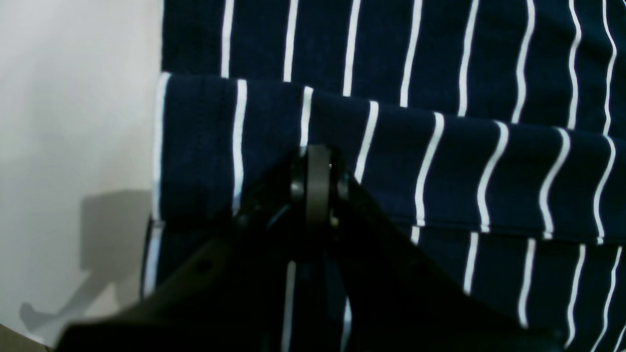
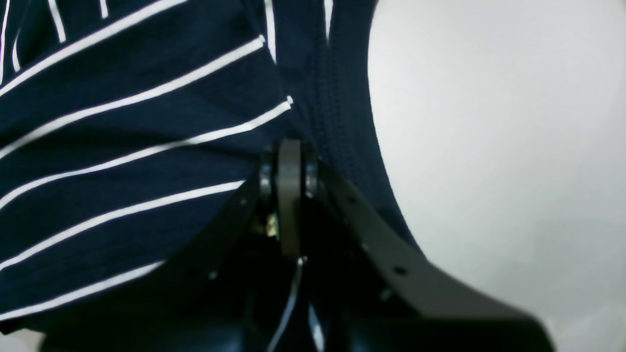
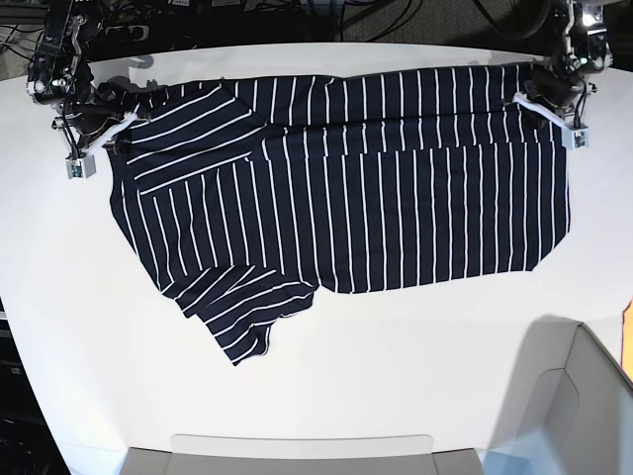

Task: Fold the T-shirt properly
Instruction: 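Drag the folded shirt back toward the robot with both grippers, then release the right gripper and move it to grasp the sleeve hem corner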

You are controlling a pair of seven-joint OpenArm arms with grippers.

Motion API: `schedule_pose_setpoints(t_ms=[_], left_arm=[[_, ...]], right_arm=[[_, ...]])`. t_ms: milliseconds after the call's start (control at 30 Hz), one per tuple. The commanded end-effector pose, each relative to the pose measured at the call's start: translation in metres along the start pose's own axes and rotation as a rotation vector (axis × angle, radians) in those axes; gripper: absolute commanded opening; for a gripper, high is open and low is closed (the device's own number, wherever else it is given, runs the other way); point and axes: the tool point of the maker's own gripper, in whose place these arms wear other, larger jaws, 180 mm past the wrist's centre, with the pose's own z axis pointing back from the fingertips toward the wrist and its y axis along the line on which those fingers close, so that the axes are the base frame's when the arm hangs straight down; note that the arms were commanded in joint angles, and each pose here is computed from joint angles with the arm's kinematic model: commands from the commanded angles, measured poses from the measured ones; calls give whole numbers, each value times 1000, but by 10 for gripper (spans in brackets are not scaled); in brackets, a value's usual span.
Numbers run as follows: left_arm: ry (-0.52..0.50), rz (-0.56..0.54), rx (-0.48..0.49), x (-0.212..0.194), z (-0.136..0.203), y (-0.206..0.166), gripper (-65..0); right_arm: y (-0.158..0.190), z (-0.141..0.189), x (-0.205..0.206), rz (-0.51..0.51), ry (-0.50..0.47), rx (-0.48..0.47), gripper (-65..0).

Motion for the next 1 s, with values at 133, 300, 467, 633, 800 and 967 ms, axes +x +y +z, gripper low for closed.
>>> schedule_pose_setpoints(t_ms=[133,300,467,633,800,967], left_arm=[[64,-8,22,3,-3,2,-650],[20,-24,10,26,8,-7,-650],[-34,-28,27,54,33,-5,-650],[-73,-6,43,66,41,1,-650],[-114,-4,31,83,42,-4,-650],[-114,-7,27,83,41,-6,-650]], right_arm=[[-14,4,-10,18,57,-60,-650],[-6,15,4,51,10,-56,-650],[-8,35,31,29,-99,-94,-650],[-5,47,50,39,-163,-104,-650],[2,50,78,47,-243,-96,-650],[17,43,146,98,-364,-66,-650]])
